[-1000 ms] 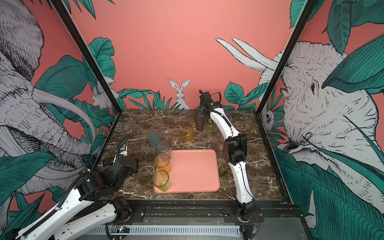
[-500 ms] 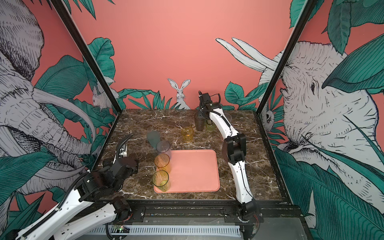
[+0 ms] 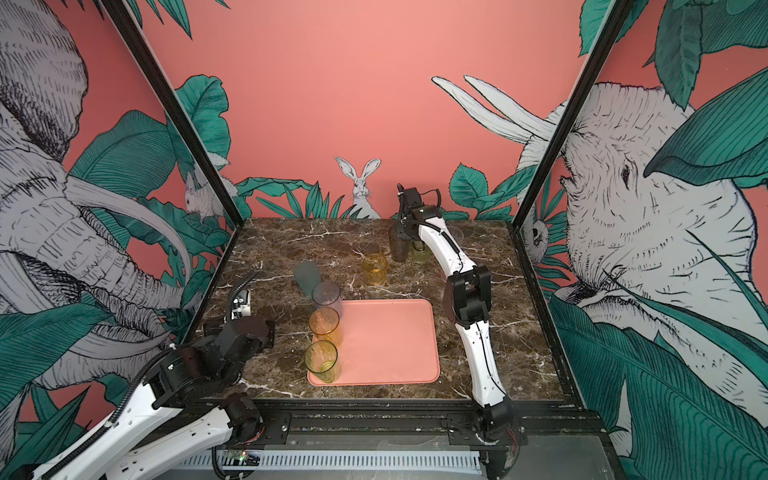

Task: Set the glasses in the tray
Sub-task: 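Lower the right gripper over the grey glass beyond the tray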

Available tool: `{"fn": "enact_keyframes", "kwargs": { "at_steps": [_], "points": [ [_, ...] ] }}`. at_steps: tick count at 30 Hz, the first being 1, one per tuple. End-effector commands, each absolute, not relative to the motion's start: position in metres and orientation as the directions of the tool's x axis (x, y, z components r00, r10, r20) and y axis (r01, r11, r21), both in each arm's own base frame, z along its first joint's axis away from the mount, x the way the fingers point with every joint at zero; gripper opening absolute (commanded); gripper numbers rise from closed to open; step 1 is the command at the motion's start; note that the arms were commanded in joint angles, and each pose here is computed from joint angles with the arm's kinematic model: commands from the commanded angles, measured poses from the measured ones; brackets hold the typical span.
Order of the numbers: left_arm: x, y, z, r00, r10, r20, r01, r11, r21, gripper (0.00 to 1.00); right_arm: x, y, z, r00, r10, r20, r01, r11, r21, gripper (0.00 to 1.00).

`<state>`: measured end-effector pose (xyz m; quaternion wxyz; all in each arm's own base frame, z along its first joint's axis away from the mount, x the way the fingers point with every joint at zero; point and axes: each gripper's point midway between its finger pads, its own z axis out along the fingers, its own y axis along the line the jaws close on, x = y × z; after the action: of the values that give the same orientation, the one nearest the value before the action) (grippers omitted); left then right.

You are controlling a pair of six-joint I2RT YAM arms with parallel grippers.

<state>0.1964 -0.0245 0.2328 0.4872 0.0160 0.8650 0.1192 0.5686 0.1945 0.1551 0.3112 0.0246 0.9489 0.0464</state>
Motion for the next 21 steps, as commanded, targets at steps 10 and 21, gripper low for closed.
{"fn": "enact_keyframes", "kwargs": {
  "at_steps": [10, 21],
  "points": [
    [0.196, -0.023, 0.233, -0.511, 0.110, -0.852, -0.109, 0.975, 0.192, 0.98, 0.576, 0.191, 0.162, -0.785, 0.090, -0.613, 0.029, 0.994, 0.109, 0.07],
    [0.196, -0.022, 0.233, -0.512, 0.114, -0.852, -0.108, 0.975, 0.195, 0.98, 0.575, 0.186, 0.200, -0.748, 0.080, -0.659, 0.018, 0.995, 0.100, 0.00]
  ]
}}
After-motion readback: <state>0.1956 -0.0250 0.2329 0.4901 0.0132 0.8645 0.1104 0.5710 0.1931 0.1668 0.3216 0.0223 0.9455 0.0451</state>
